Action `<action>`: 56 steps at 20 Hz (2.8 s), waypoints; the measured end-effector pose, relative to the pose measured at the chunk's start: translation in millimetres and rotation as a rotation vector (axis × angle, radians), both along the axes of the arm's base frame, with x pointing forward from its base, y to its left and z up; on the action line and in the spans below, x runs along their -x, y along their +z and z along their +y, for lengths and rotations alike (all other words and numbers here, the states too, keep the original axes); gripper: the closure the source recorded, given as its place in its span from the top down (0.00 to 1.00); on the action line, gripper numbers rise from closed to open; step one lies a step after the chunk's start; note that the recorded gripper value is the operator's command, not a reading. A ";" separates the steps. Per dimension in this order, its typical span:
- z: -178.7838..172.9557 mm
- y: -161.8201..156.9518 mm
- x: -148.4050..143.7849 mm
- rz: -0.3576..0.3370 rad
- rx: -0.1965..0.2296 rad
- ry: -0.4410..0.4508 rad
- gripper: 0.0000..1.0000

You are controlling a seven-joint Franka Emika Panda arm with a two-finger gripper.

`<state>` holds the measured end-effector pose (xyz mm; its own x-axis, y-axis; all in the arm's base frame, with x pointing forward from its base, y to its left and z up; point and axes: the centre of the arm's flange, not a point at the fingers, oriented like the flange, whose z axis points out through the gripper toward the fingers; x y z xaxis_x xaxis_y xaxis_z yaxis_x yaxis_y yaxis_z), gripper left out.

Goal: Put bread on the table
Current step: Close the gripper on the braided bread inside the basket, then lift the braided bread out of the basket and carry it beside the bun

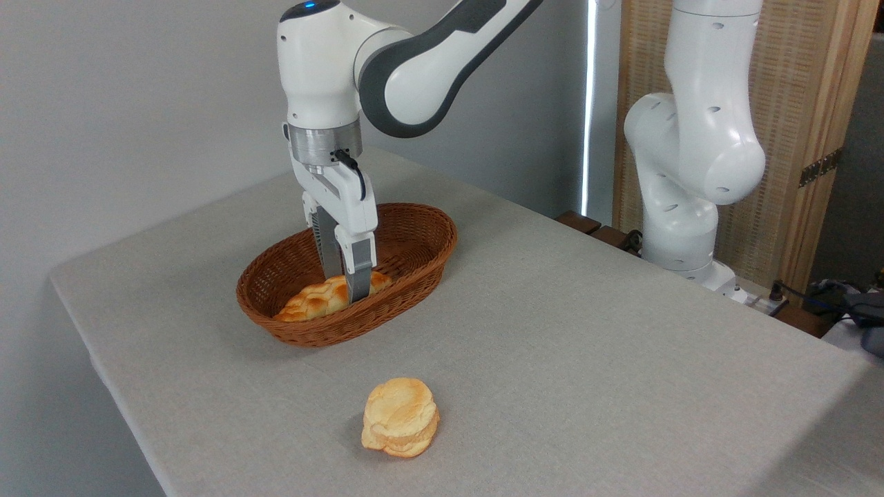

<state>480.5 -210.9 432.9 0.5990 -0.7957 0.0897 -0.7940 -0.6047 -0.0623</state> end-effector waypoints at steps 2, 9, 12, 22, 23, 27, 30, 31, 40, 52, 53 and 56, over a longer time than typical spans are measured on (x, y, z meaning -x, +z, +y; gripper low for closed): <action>-2.0 -3.0 0.3 0.005 -0.003 -0.004 1.00; -7.3 -9.6 3.3 0.017 -0.009 -0.015 0.64; -7.9 -11.5 4.3 0.020 -0.010 -0.017 0.51; -8.1 -11.8 4.5 0.021 -0.011 -0.018 0.48; -8.1 -11.8 4.5 0.021 -0.011 -0.018 0.47; -8.1 -11.8 4.5 0.021 -0.011 -0.018 0.47; -8.1 -11.8 4.5 0.021 -0.011 -0.018 0.47; -8.1 -11.8 4.5 0.021 -0.011 -0.018 0.47; -6.3 -8.7 4.2 0.015 -0.008 -0.013 0.47; 35.4 58.9 -2.6 0.088 0.009 0.085 0.47; 38.7 65.0 -2.3 0.097 0.007 0.090 0.47; 55.3 84.6 -4.1 0.120 0.006 0.107 0.47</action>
